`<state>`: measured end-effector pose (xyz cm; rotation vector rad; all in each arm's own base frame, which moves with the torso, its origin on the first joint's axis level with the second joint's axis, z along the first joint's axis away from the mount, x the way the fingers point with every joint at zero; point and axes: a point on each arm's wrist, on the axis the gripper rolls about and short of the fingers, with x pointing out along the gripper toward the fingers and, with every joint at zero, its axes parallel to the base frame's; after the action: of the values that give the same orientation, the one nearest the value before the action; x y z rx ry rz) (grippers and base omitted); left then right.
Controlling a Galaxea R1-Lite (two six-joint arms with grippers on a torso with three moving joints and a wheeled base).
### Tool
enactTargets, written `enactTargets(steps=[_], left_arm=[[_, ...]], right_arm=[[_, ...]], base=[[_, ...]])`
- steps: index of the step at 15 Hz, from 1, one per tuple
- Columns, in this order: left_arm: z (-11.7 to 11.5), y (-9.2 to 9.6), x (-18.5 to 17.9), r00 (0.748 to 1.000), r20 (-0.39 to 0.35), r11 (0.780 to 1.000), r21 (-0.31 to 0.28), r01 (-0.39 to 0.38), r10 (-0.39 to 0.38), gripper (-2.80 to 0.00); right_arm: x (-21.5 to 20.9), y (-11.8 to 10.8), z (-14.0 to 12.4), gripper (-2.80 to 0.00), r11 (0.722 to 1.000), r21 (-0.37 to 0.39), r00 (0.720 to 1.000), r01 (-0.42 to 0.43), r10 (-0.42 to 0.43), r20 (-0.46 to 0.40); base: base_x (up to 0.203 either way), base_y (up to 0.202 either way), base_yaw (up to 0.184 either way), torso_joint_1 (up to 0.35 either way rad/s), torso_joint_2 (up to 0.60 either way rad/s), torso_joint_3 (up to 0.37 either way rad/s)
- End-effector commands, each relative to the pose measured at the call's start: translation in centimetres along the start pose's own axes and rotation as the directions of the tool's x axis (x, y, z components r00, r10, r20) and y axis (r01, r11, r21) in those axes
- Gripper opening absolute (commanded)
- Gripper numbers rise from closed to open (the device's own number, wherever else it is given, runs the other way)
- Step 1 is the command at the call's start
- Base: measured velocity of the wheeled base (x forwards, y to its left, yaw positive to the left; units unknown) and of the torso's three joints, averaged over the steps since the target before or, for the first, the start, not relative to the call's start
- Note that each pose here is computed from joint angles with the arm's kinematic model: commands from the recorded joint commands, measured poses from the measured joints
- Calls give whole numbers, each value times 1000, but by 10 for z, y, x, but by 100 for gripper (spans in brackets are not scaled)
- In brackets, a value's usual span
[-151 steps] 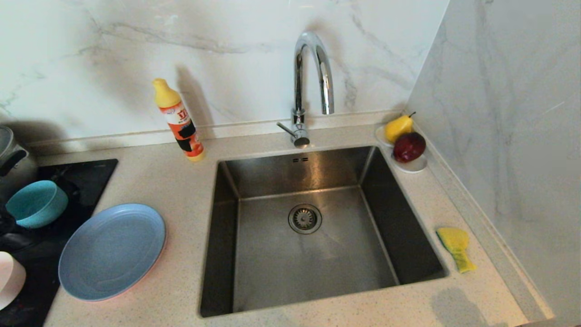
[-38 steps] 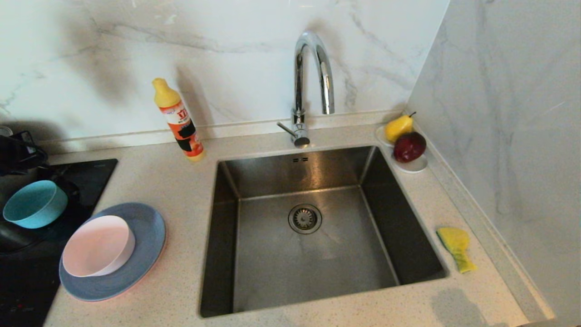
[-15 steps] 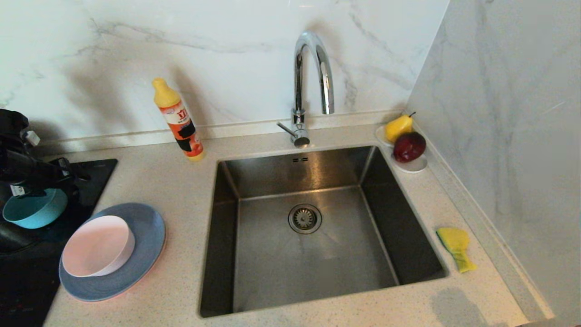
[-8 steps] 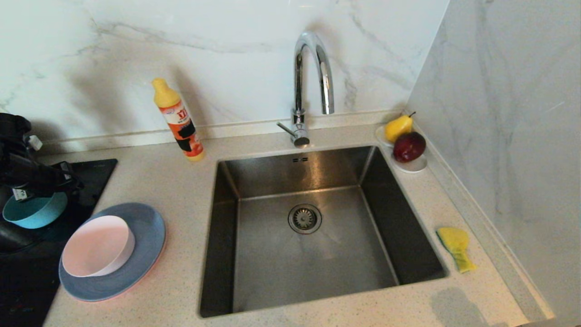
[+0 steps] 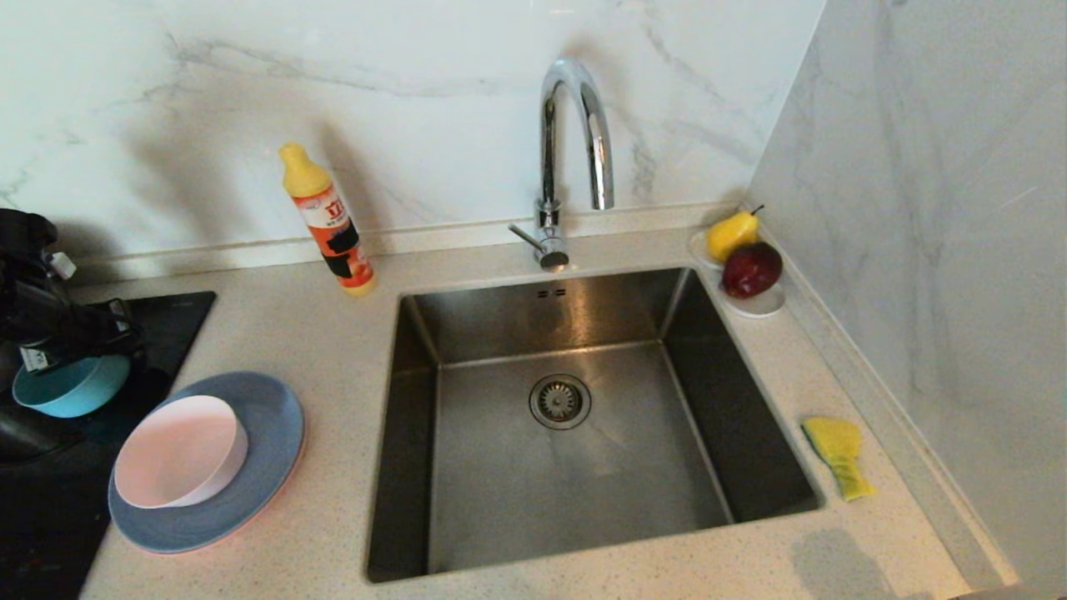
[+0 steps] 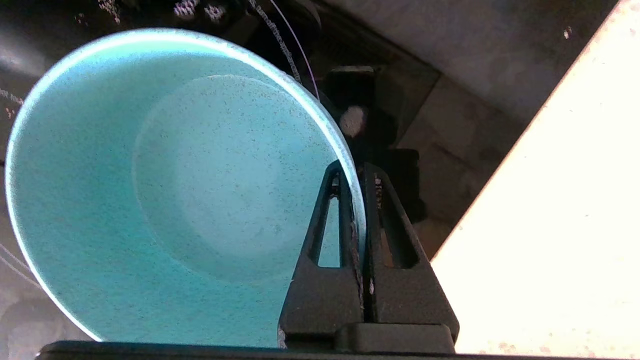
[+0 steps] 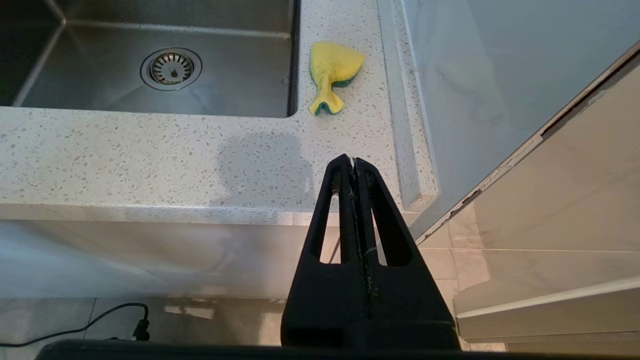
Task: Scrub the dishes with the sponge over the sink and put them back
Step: Place the bowl on the bowl
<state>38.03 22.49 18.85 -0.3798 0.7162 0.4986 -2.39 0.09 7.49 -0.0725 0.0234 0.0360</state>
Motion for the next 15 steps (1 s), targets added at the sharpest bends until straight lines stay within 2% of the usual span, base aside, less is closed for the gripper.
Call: enactTargets(steps=[1,5,12,15], left_arm=[[4,-2,-9,1000,18,1000,-1,5,-5,-280],[8,-12,-51,999,23,999,8,47,-47,-280],[-20,-68,-141,981,-120,982,94,166,-154,-280],[-40,-86,-160,967,-183,969,136,206,-180,-280]], right_arm=[[0,0,0,-280,1000,-1,1000,0,0,-1],[0,0,0,-280,1000,-1,1000,0,0,-1],[0,0,0,-280,1000,-1,1000,0,0,-1],[0,0,0,-280,1000,-1,1000,0,0,-1]], base=[[0,0,0,0,0,0],[0,0,0,0,0,0],[0,0,0,0,0,0],[0,0,0,0,0,0]])
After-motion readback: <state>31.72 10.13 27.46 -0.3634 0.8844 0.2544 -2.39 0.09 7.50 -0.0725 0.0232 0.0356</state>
